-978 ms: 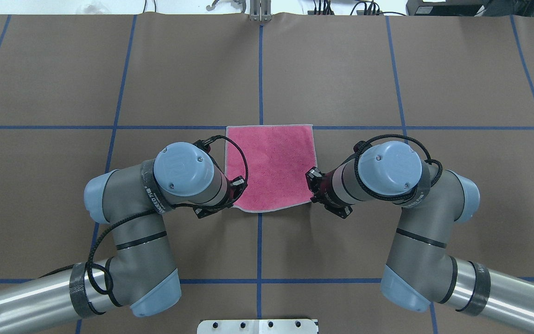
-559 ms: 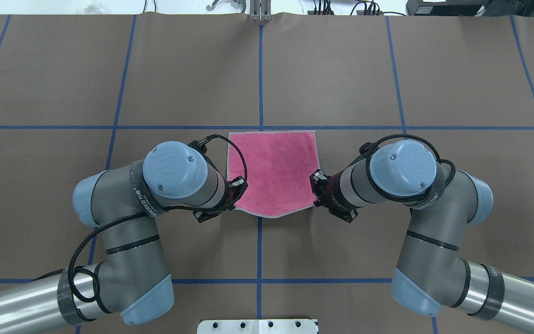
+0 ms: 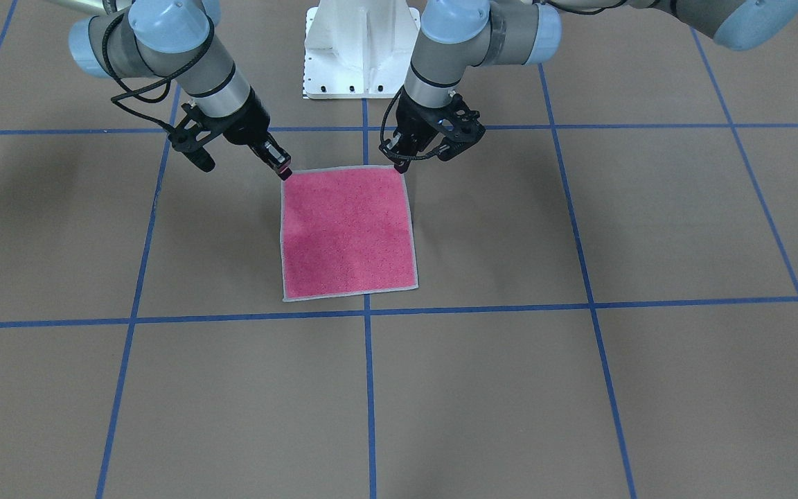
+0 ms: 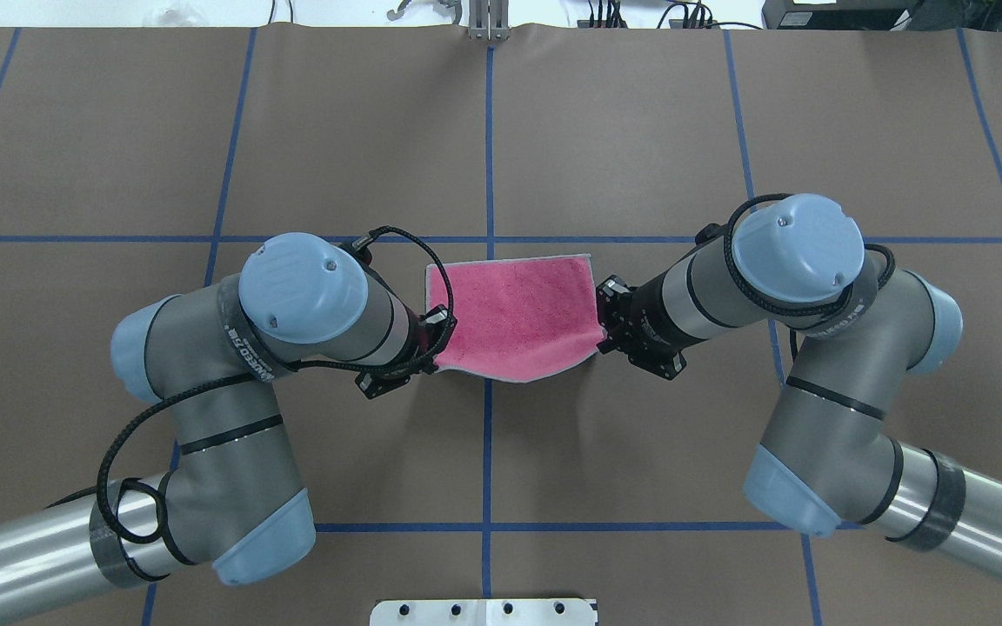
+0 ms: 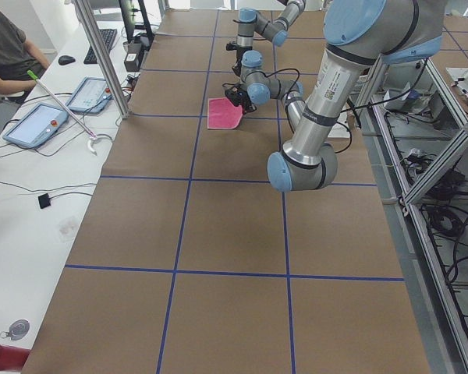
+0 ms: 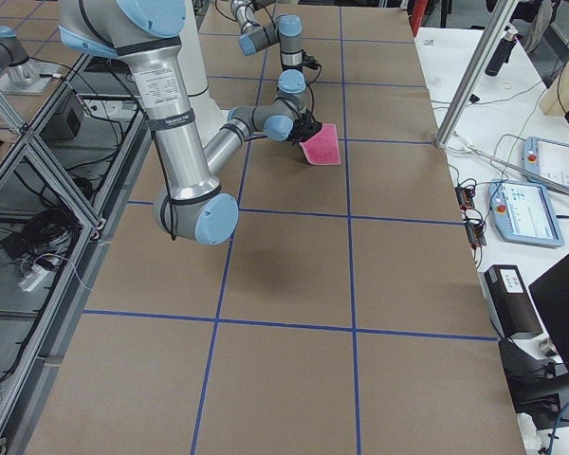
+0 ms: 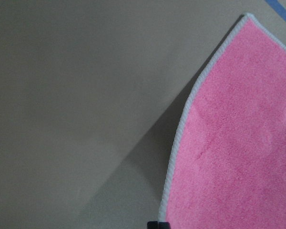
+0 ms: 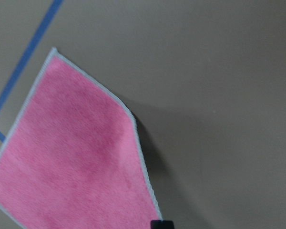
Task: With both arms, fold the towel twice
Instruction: 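Lift both corners and fold them over onto the far edge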
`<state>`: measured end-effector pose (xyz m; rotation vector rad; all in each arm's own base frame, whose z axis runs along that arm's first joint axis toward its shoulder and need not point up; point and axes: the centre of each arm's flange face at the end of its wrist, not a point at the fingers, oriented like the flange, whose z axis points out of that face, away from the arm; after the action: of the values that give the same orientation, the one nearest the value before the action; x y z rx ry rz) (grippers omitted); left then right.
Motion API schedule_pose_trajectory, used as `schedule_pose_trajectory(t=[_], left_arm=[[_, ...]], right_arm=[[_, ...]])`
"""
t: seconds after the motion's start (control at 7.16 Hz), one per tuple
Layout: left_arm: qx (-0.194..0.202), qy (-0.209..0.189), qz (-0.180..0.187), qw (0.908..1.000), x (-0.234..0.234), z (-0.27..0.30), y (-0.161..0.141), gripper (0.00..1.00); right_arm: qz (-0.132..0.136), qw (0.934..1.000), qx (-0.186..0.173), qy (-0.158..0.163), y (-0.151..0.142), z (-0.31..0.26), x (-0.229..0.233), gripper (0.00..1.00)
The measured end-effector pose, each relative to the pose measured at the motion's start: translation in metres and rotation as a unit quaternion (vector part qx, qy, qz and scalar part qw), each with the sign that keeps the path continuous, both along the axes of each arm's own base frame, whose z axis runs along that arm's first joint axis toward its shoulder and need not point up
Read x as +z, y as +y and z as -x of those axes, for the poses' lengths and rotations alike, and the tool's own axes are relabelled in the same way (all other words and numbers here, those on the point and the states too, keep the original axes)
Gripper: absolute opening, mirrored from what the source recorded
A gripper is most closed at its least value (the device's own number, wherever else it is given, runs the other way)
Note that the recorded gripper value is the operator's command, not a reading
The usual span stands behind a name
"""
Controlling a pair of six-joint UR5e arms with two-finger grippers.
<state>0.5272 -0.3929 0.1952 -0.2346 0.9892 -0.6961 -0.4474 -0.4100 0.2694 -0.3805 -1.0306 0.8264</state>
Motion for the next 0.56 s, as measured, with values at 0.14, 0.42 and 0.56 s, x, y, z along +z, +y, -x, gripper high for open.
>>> schedule_pose_trajectory(t=[0.14,0.42,0.56], left_arm=[[-0.016,-0.001,0.0,0.9999,0.001,0.004,-0.023,0.0],[-0.038,-0.002,0.0,0.9993,0.006,-0.002,-0.06,0.0],[-0.044,-0.002,0.0,0.999,0.014,-0.007,-0.074,0.0]], right_arm=[[0.003,0.9999,0.01,0.003,-0.025,0.006,-0.004,0.0],[0.004,0.9996,0.023,0.012,-0.06,0.015,-0.005,0.0],[0.004,0.9995,0.026,0.019,-0.073,0.02,-0.004,0.0]])
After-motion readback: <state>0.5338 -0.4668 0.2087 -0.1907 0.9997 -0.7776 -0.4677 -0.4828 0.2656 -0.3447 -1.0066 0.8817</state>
